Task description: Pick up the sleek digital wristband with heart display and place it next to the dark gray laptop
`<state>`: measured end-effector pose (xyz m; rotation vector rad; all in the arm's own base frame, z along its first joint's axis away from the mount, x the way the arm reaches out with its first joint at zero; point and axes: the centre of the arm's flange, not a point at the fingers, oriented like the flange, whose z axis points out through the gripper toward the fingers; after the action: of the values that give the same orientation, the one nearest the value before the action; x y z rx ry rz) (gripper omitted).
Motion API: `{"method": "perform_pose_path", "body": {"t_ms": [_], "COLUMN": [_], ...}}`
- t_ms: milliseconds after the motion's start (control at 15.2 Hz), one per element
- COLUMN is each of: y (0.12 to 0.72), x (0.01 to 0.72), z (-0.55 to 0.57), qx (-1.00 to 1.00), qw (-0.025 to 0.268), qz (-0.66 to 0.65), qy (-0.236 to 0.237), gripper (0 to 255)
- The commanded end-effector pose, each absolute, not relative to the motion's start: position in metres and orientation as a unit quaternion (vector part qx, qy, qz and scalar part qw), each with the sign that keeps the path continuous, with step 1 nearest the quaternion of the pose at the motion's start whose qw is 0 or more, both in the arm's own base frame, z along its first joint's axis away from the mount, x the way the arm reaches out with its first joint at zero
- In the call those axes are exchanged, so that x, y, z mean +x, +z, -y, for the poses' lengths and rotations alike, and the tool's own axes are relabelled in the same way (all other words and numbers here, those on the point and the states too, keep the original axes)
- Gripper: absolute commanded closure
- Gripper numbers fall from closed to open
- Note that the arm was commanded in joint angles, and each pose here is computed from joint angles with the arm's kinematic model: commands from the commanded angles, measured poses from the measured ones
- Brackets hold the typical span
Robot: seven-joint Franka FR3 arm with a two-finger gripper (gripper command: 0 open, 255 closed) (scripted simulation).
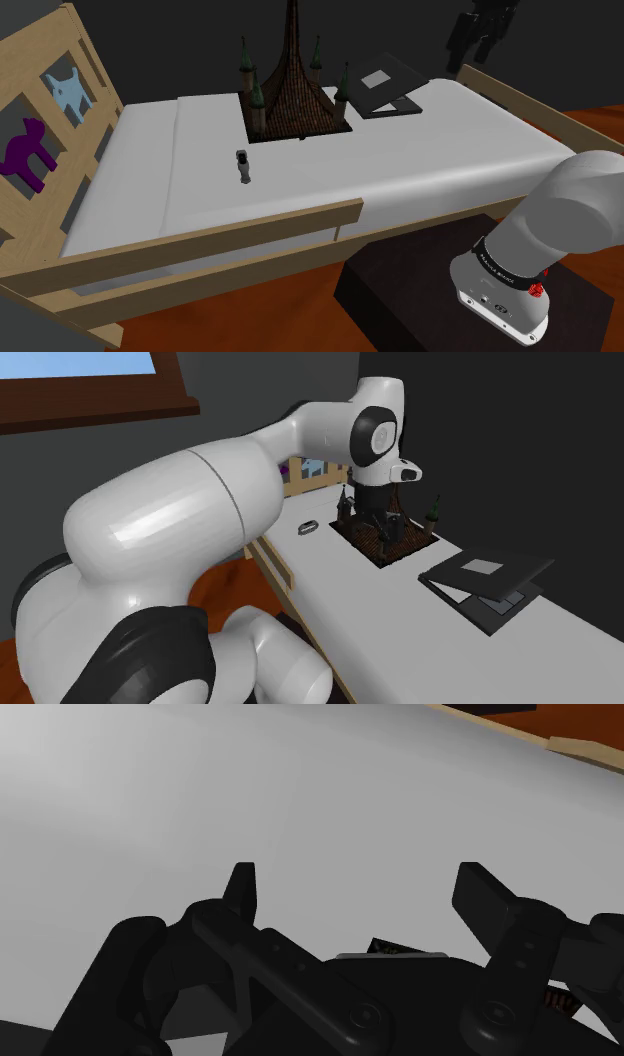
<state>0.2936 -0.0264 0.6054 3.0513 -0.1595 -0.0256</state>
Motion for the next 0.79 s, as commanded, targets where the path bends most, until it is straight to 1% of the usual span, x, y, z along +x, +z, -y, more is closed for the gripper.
{"method": "perform_pose_path", "body": {"t_ms": [0,726], "y": [0.605,0.537], "x": [0.294,0.355], "z": [0.026,-0.081], "qx": [0.998,0.996], "qw": [0.043,0.030], "qz": [0.052,0.082], "qy": [-0.008,-0.005], "gripper": [0,0]}}
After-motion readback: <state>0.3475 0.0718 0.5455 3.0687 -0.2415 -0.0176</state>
